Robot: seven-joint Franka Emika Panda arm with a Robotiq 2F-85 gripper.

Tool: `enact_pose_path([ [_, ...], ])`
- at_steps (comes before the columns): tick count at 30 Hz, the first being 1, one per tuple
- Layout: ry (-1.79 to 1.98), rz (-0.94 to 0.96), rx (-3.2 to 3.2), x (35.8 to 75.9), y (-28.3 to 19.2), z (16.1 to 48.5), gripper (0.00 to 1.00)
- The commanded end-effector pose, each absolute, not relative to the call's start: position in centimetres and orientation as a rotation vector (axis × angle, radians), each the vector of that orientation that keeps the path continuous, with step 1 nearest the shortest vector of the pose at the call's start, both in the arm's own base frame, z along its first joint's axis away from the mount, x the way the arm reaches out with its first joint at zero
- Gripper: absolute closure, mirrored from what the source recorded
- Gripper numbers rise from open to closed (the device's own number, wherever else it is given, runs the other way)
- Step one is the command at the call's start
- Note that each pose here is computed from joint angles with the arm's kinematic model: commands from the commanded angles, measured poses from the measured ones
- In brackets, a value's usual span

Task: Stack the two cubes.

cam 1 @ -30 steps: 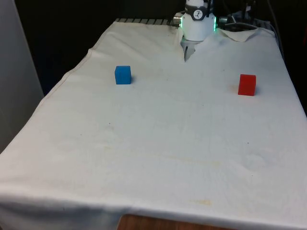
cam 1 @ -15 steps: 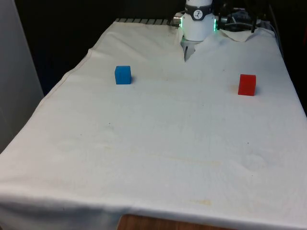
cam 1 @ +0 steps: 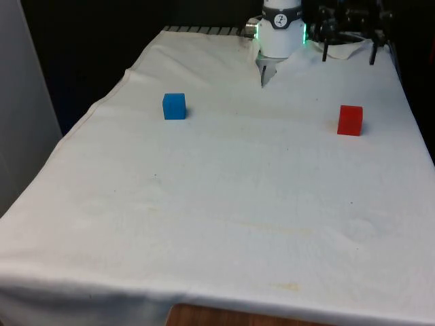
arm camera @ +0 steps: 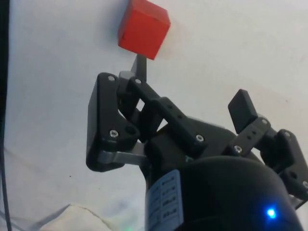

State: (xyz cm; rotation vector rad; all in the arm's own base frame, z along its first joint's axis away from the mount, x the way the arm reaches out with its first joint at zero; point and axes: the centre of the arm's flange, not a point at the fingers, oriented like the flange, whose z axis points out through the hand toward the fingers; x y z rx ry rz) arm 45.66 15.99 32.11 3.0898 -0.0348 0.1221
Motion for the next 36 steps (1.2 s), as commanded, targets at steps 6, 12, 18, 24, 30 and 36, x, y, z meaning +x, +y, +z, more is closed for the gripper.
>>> enact_pose_path([
  [6,-0.03,0.14,3.095,45.3,16.9,30.2,0.0],
  [12,-0.023,0.143,3.112,44.9,17.5,28.2,0.0],
  [18,-0.018,0.14,3.126,44.7,17.7,26.6,0.0],
  [24,-0.012,0.133,3.142,44.4,17.9,24.9,0.0],
  [30,-0.005,0.113,3.157,44.2,18.0,22.9,0.0],
  [36,-0.006,0.101,3.167,44.0,17.9,21.5,0.0],
])
